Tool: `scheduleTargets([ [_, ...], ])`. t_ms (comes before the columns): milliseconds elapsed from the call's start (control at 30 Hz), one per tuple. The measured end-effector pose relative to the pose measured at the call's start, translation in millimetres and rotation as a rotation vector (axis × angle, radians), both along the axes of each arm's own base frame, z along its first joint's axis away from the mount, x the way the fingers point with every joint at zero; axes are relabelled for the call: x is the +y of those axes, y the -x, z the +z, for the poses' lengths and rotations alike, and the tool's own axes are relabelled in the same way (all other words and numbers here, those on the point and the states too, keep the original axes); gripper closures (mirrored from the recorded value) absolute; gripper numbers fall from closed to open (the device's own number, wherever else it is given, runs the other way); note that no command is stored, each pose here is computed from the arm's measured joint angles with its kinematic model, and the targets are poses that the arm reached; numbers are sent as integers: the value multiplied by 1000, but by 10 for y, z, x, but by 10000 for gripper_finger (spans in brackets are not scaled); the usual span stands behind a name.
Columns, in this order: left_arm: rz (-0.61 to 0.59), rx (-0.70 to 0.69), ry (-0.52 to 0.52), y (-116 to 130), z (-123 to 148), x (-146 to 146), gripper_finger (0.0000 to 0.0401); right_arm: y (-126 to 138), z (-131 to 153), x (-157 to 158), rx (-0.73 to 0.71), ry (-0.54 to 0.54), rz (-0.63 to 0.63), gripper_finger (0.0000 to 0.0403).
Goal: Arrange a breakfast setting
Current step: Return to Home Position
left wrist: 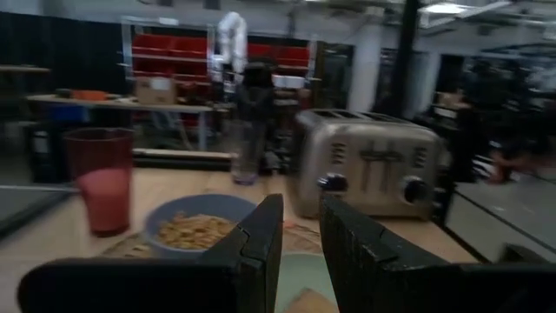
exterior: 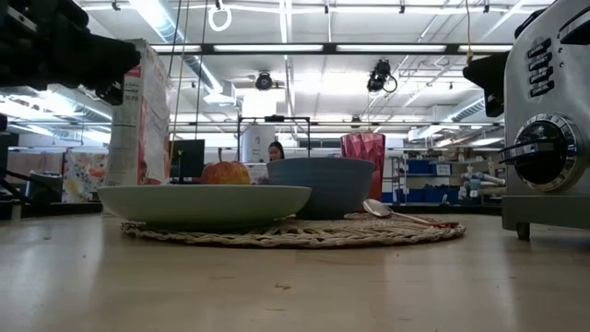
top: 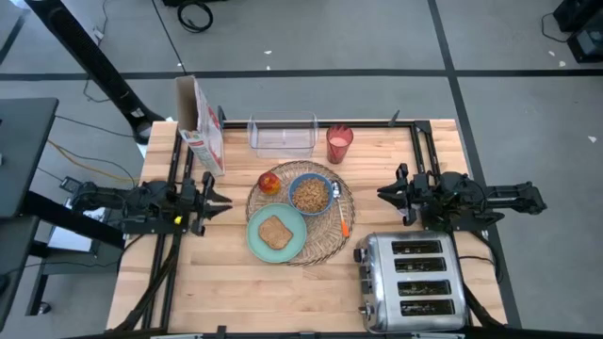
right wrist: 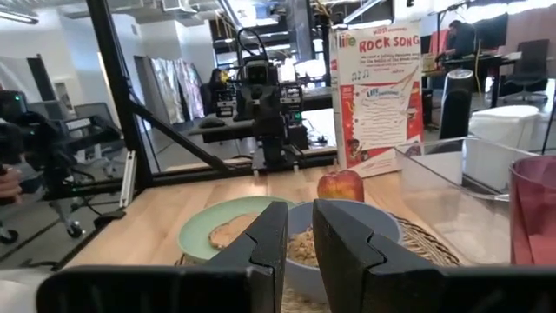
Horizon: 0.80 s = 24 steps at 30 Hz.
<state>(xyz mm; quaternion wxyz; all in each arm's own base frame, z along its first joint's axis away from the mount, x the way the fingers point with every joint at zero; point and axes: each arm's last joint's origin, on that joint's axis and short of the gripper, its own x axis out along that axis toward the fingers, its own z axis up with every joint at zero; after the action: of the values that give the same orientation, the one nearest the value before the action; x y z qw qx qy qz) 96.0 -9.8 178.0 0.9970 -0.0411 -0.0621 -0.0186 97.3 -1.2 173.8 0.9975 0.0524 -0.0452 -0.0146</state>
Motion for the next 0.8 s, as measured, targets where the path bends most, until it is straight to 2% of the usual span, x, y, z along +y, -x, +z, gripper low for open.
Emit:
scheduleTargets([
  [333, 50, 82, 14, -13, -81, 101, 317, 0, -6, -1, 5, -30, 0, 336],
  [800, 32, 103, -16, -15, -98, 95, 317, -2, -24, -1, 24, -25, -1, 336],
])
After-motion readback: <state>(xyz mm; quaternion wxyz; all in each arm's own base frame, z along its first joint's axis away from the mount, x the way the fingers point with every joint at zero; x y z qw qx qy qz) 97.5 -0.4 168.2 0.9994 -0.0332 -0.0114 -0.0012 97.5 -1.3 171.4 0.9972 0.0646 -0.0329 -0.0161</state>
